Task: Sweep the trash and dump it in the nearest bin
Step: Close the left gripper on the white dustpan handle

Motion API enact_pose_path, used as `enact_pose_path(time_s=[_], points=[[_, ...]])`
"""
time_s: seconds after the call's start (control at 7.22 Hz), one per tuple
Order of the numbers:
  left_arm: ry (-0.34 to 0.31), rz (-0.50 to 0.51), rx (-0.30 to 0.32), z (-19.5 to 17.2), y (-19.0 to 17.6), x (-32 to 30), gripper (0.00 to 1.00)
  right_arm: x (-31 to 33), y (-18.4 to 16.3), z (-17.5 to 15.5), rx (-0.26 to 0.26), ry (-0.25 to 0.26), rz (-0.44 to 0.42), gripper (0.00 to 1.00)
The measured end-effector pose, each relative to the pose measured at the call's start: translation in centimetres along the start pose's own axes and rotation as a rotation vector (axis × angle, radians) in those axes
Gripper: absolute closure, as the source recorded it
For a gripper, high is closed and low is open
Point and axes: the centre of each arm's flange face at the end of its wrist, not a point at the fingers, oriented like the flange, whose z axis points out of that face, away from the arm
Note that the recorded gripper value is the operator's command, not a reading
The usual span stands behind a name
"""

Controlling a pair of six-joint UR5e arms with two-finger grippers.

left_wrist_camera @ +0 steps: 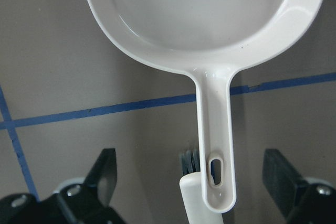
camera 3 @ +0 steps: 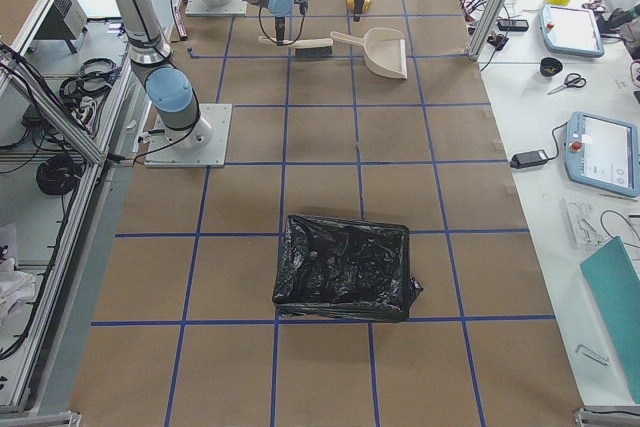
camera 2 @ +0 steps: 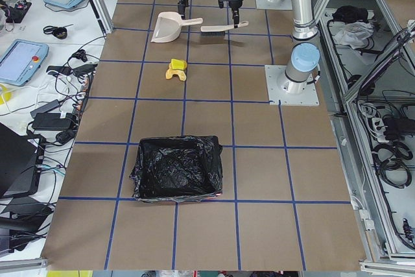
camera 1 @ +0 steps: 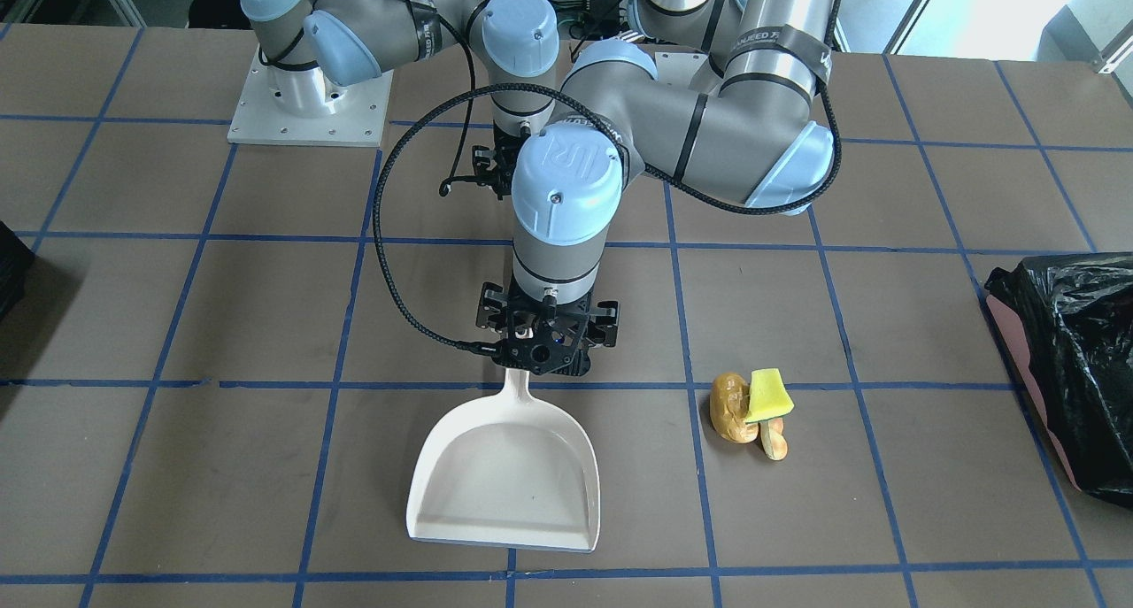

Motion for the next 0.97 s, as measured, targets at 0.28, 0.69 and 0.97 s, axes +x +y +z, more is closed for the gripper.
enact_pose_path(time_s=[0.28,0.69,0.97], points=[[-0.009,0.024,-0.028,2.9,0.7,1.7,0.00,0.0,0.2,0.4,-0.022,0.002,-0.001,0.33],[0.001,0.030,-0.052,6.4,1.2,2.8,0.18,0.1,0.4,0.8,-0.044,0.014,0.000,0.42],[0.004,0.028,-0.069,7.4,1.7,3.3,0.36,0.2,0.4,0.9,-0.050,0.018,0.001,0.47]])
